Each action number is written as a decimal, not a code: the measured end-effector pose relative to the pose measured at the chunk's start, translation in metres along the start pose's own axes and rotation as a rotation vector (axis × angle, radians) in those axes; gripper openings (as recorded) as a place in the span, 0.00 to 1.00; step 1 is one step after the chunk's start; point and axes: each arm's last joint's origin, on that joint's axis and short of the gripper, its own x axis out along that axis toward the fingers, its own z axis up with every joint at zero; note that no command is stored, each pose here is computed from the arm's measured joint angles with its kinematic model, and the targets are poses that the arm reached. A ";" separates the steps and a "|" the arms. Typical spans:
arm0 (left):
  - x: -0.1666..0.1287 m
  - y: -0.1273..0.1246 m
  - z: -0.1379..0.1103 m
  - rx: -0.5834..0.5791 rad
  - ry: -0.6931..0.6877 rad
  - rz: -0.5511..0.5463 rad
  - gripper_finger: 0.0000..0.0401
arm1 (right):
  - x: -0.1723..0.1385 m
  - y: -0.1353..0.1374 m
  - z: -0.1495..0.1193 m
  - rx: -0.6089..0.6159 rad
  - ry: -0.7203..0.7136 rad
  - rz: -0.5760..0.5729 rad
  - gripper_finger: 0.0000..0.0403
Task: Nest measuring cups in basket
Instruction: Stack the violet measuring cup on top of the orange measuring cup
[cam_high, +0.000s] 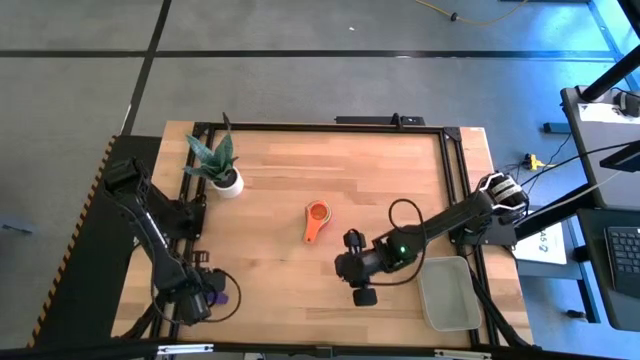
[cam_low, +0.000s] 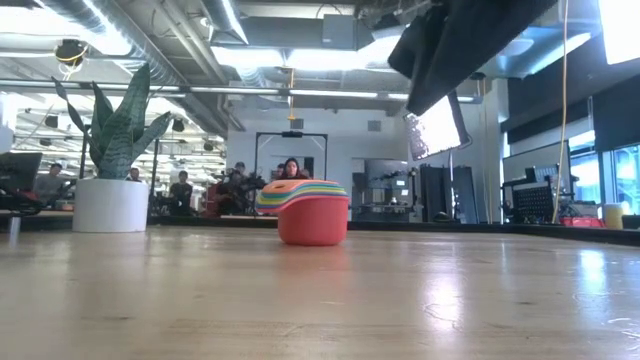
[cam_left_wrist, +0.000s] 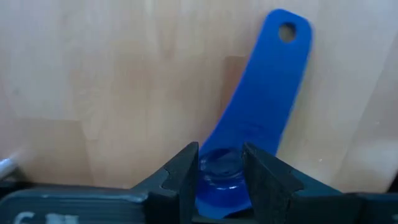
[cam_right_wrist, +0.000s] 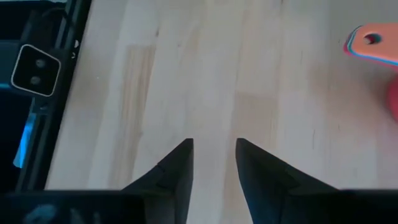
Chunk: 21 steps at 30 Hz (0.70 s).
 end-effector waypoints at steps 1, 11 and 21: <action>-0.002 0.002 -0.001 0.002 -0.008 -0.001 0.29 | 0.000 0.002 -0.001 0.006 0.001 -0.002 0.31; 0.000 0.013 -0.011 0.045 0.056 -0.008 0.29 | -0.001 0.011 -0.004 0.047 -0.013 -0.036 0.31; 0.016 0.019 -0.016 0.098 0.049 -0.020 0.29 | -0.001 0.010 -0.003 0.079 -0.026 -0.062 0.31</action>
